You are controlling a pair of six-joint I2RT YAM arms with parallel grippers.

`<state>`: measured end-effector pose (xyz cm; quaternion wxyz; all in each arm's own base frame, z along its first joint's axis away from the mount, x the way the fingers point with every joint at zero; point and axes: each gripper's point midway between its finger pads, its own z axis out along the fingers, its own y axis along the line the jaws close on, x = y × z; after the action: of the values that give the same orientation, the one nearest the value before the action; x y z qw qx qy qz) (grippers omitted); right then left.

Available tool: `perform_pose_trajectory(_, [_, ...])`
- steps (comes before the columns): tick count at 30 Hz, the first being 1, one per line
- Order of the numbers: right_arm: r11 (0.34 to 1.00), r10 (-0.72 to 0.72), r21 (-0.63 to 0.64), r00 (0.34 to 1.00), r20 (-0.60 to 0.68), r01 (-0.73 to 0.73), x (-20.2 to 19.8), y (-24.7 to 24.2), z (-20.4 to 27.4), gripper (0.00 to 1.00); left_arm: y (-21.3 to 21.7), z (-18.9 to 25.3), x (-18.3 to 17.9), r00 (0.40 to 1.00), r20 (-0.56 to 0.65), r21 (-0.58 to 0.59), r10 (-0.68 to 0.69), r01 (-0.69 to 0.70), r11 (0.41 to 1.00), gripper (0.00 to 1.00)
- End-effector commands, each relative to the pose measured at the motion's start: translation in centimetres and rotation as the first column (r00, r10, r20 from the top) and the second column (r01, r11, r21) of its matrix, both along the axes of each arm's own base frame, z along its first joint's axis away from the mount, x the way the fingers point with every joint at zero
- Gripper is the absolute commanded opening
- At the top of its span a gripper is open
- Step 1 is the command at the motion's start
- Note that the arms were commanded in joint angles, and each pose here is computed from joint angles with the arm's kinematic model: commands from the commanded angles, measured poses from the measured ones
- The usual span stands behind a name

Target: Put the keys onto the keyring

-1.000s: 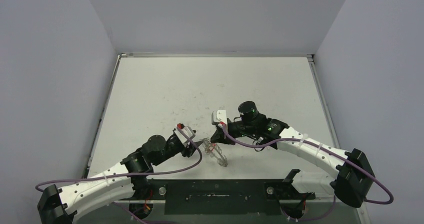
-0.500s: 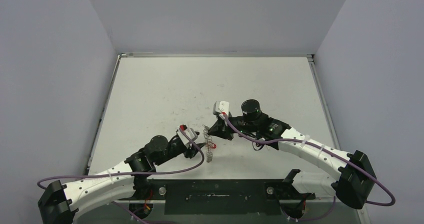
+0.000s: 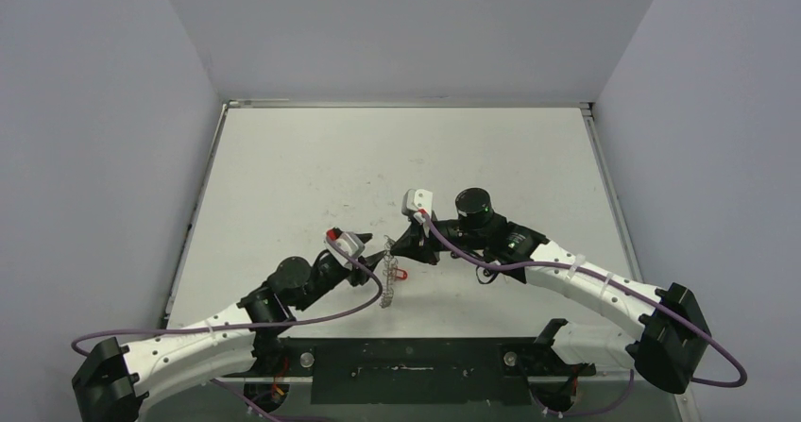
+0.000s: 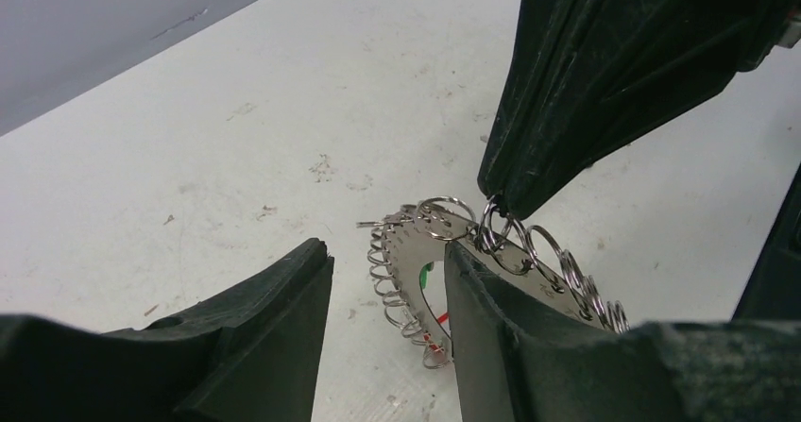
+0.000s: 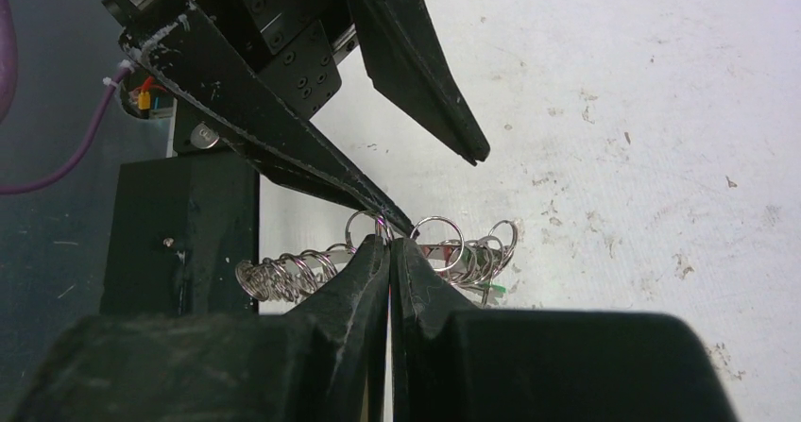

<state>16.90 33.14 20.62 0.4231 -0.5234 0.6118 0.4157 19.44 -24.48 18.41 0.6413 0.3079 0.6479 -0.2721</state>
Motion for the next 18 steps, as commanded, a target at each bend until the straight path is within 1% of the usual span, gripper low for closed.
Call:
perform_pose_trajectory(1, [0.998, -0.011, 0.069, 0.998, 0.056, 0.007, 0.5, 0.6, 2.4, 0.0, -0.2, 2.9, -0.1, 0.998, 0.069, -0.094, -0.006, 0.012, 0.995, 0.45])
perform_pose_trajectory(8, [0.997, -0.043, 0.07, 0.998, 0.046, 0.04, 1.0, 0.7, 2.6, 0.0, -0.5, 3.5, -1.5, 0.993, 0.094, -0.124, -0.073, 0.085, 0.989, 0.42])
perform_pose_trajectory(18, [0.994, -0.083, 0.074, 0.996, 0.029, 0.08, 1.7, 0.8, 2.8, 0.0, -1.1, 3.1, -1.9, 0.991, 0.079, -0.12, -0.111, 0.12, 0.985, 0.41])
